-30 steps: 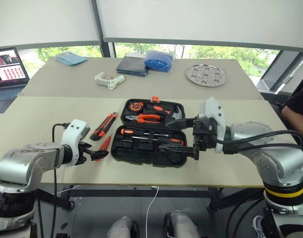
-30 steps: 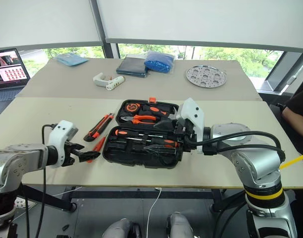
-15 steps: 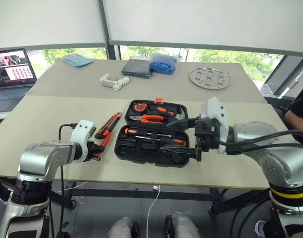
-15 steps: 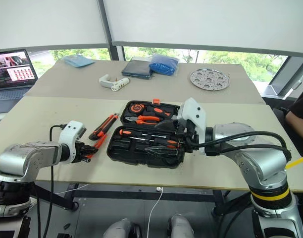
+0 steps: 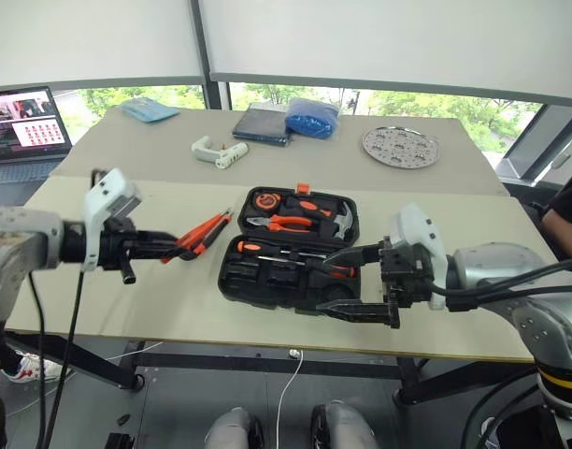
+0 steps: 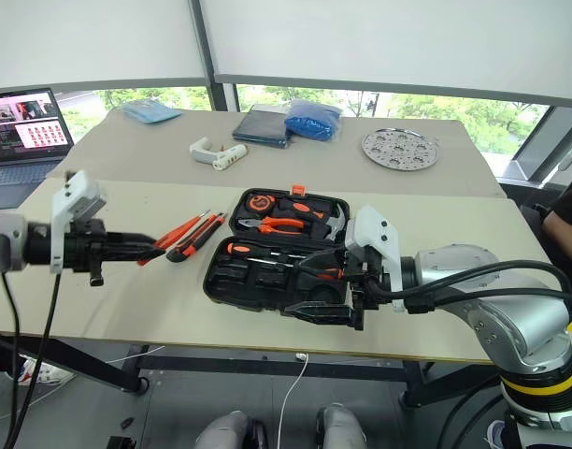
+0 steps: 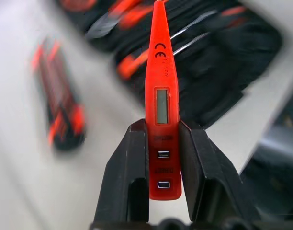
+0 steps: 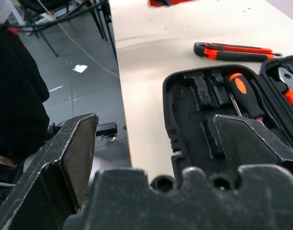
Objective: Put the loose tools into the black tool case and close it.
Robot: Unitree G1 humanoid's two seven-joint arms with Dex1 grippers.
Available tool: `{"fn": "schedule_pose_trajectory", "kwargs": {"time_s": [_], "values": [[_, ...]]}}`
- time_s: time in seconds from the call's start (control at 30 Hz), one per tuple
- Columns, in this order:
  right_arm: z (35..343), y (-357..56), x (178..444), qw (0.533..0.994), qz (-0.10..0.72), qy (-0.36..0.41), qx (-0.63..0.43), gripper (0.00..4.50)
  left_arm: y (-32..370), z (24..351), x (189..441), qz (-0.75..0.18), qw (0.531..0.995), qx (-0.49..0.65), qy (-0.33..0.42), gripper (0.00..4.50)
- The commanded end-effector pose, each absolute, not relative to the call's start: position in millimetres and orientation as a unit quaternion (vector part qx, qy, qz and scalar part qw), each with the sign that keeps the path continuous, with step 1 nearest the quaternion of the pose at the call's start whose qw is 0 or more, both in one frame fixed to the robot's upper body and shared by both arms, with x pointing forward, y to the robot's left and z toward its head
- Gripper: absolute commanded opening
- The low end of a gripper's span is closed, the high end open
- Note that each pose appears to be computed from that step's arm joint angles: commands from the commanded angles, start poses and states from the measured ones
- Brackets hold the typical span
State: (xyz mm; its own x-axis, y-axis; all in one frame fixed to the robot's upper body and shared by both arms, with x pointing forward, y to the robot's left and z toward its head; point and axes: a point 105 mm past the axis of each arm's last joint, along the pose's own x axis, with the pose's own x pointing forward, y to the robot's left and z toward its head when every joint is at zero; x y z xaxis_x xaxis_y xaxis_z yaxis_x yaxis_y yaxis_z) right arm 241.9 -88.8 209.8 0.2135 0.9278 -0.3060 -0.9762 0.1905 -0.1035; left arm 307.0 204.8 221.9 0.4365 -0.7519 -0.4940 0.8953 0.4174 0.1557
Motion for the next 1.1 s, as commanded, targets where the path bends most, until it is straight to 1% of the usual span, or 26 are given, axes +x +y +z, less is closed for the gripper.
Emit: {"fn": "schedule_pose_trajectory", "kwargs": {"time_s": [0.03,0.13,0.2,0.27,0.4,0.5,0.7,0.9,0.97,1.0,1.1], "values": [[218,-88,241,0.770,0.616,0.061,-0.155,4.50,183,199,327,-0.585,0.731,0.309,0.166,0.43],[217,-89,241,0.777,0.608,0.058,-0.154,4.50,172,192,336,-0.628,0.686,0.326,0.172,0.43],[217,-89,240,0.781,0.602,0.057,-0.155,4.50,168,184,345,-0.639,0.657,0.357,0.180,0.43],[216,-90,238,0.785,0.597,0.056,-0.157,4.50,165,177,355,-0.640,0.639,0.383,0.188,0.43],[215,-93,238,0.798,0.579,0.056,-0.157,4.50,152,170,370,-0.640,0.632,0.394,0.188,0.43],[213,-94,238,0.805,0.569,0.057,-0.156,4.50,142,165,374,-0.652,0.618,0.397,0.187,0.43],[213,-97,241,0.816,0.555,0.056,-0.151,4.50,131,157,377,-0.663,0.605,0.399,0.187,0.43],[212,-97,241,0.823,0.546,0.054,-0.148,4.50,126,148,380,-0.659,0.605,0.402,0.198,0.43],[212,-97,241,0.824,0.545,0.054,-0.147,4.50,125,149,379,-0.666,0.602,0.392,0.201,1.43],[212,-97,241,0.824,0.544,0.054,-0.146,4.50,125,150,377,-0.670,0.601,0.386,0.200,1.55],[211,-97,241,0.825,0.544,0.054,-0.145,4.50,128,155,376,-0.671,0.605,0.381,0.196,2.62]]}}
